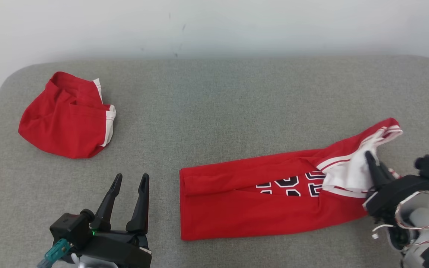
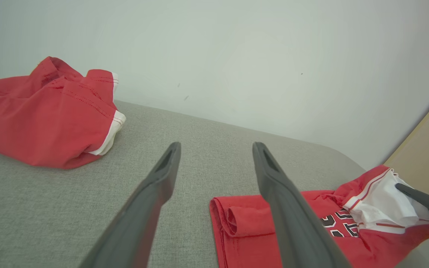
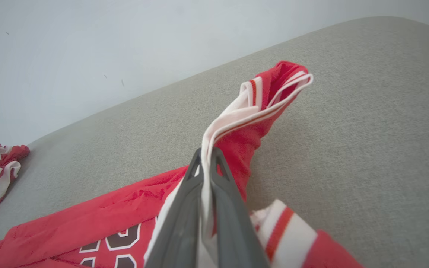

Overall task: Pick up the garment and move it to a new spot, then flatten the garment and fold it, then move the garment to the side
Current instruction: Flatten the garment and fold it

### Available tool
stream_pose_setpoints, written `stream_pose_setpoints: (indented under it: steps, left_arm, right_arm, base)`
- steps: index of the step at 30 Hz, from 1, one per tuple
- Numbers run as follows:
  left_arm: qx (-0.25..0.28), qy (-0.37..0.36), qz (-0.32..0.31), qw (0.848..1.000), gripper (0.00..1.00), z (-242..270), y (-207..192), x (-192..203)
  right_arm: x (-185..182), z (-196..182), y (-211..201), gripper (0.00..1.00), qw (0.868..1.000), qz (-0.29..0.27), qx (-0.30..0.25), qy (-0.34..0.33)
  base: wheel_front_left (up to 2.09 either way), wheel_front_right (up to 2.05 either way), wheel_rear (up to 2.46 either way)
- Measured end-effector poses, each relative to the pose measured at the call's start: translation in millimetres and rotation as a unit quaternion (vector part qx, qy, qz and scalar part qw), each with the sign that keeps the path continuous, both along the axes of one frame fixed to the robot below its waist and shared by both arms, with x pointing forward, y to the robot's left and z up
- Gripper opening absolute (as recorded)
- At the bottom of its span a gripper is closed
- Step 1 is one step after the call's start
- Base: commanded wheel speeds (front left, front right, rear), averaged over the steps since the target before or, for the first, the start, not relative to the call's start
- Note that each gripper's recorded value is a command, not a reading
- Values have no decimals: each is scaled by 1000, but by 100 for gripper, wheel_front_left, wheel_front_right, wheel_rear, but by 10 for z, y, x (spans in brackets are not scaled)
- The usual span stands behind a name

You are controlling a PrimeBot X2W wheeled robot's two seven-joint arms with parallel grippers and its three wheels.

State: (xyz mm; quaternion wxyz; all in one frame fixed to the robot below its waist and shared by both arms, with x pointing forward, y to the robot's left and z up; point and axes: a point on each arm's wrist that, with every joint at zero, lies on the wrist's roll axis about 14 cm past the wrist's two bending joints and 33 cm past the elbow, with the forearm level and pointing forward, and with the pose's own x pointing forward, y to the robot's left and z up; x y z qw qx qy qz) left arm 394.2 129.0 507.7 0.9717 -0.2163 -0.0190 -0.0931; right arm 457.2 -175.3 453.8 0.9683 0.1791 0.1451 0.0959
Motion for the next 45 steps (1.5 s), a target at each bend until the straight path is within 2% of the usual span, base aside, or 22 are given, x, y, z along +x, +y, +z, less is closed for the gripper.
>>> stream_pose_setpoints:
  steps: [12,24,32,45]
  left_arm:
    - [-3,-11,13,1000,100,87,62,-105]
    - [-1,-6,51,999,100,56,302,-256]
    - [0,0,79,997,100,22,481,-343]
    - [0,11,98,995,100,-42,592,-380]
  right_arm:
    - [-173,310,911,0,989,132,16,-63]
    - [-281,402,1620,0,973,213,53,-74]
    - [-401,234,2033,0,962,268,45,-39]
    - [-502,41,2414,0,951,308,31,13]
  base:
    - [0,0,0]
    - [0,0,0]
    - [0,0,0]
    - [0,0,0]
